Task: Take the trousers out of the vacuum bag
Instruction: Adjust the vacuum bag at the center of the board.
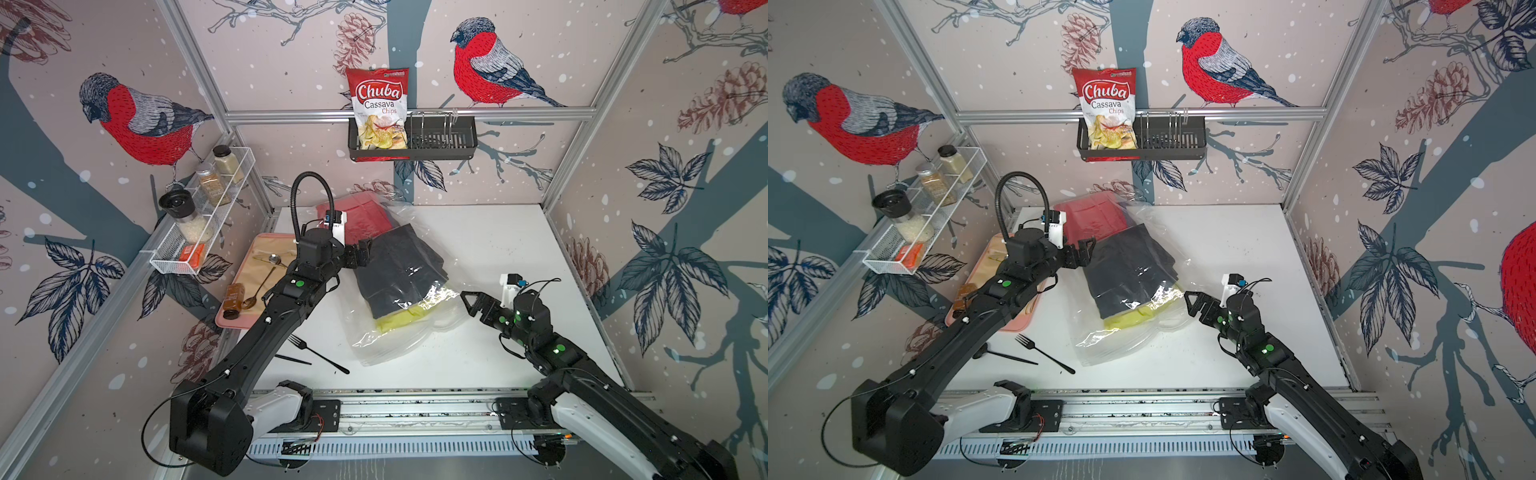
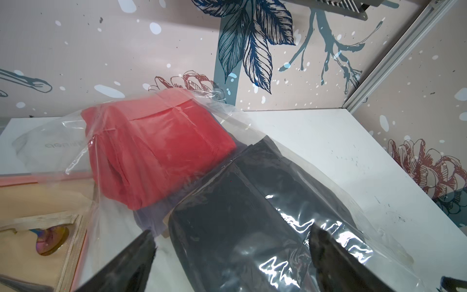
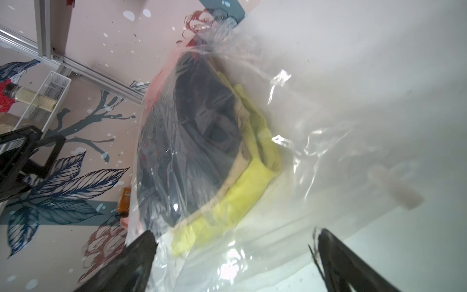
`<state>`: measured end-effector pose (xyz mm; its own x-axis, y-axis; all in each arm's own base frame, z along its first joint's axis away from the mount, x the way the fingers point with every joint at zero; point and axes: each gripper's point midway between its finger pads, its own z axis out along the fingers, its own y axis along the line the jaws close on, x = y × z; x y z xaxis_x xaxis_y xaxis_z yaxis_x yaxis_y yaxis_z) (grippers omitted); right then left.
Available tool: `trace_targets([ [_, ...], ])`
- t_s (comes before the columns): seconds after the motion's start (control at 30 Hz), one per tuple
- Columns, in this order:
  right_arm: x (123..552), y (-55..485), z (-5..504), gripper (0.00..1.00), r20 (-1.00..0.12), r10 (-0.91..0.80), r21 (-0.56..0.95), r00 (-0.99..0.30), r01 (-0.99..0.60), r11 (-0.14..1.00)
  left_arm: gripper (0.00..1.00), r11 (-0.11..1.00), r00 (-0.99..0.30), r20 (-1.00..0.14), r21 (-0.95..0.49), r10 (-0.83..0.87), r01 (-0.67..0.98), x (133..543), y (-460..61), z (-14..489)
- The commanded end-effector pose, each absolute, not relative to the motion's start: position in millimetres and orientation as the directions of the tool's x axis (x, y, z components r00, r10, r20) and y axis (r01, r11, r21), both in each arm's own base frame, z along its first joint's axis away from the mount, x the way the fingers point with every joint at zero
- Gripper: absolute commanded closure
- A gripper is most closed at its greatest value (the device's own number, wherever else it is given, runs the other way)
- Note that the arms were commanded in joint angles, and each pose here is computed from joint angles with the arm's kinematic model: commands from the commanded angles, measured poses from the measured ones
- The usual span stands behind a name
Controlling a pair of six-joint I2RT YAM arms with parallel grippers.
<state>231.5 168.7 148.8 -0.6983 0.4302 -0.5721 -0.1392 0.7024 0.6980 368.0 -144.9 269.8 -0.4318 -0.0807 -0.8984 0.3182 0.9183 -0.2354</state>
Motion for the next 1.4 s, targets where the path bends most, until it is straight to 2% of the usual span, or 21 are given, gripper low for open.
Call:
trace_targets([
  [0.0, 215.0, 176.2, 139.2, 0.0, -0.495, 0.427, 0.738, -0.757, -0.107, 0.666, 0.03, 0.902, -0.43, -0.896, -0.27, -0.108, 0.337, 368.5, -150.7, 272.1],
  [0.17, 205.5, 182.0, 123.0, 0.0, -0.456, 0.423, 0.758, -0.783, -0.093, 0.646, 0.03, 0.872, -0.47, -0.876, -0.311, -0.108, 0.379, 367.1, -162.6, 261.3],
  [0.47, 222.3, 204.5, 143.1, 0.0, -0.498, 0.434, 0.801, -0.751, -0.206, 0.562, 0.03, 0.843, -0.465, -0.878, -0.331, -0.112, 0.423, 362.3, -170.5, 263.6],
  [0.63, 231.2, 214.9, 144.6, 0.0, -0.467, 0.446, 0.831, -0.764, -0.208, 0.515, 0.03, 0.848, -0.468, -0.877, -0.331, -0.113, 0.415, 363.0, -169.1, 260.6],
  [0.7, 235.3, 215.2, 142.6, 0.04, -0.455, 0.454, 0.836, -0.766, -0.193, 0.513, 0.03, 0.85, -0.465, -0.878, -0.33, -0.116, 0.411, 363.1, -168.2, 260.7],
  [0.83, 246.6, 207.2, 145.5, 0.22, -0.444, 0.517, 0.854, -0.732, -0.171, 0.491, 0.03, 0.853, -0.461, -0.879, -0.327, -0.117, 0.406, 363.0, -166.9, 261.2],
  [0.97, 261.4, 191.8, 147.8, 0.48, -0.421, 0.573, 0.872, -0.703, -0.139, 0.47, 0.03, 0.85, -0.46, -0.88, -0.33, -0.12, 0.41, 362.1, -167.0, 262.6],
  [1.1, 274.0, 178.9, 148.6, 0.66, -0.409, 0.592, 0.878, -0.694, -0.122, 0.464, 0.03, 0.839, -0.436, -0.89, -0.337, -0.135, 0.427, 359.0, -168.0, 271.6],
  [1.2, 283.8, 172.1, 152.1, 0.82, -0.416, 0.597, 0.875, -0.686, -0.122, 0.469, 0.03, 0.831, -0.424, -0.894, -0.341, -0.143, 0.439, 357.0, -169.4, 277.0],
  [1.37, 304.6, 161.8, 157.2, 0.94, -0.437, 0.596, 0.863, -0.674, -0.125, 0.49, 0.03, 0.827, -0.433, -0.89, -0.35, -0.146, 0.44, 358.6, -170.5, 274.6],
])
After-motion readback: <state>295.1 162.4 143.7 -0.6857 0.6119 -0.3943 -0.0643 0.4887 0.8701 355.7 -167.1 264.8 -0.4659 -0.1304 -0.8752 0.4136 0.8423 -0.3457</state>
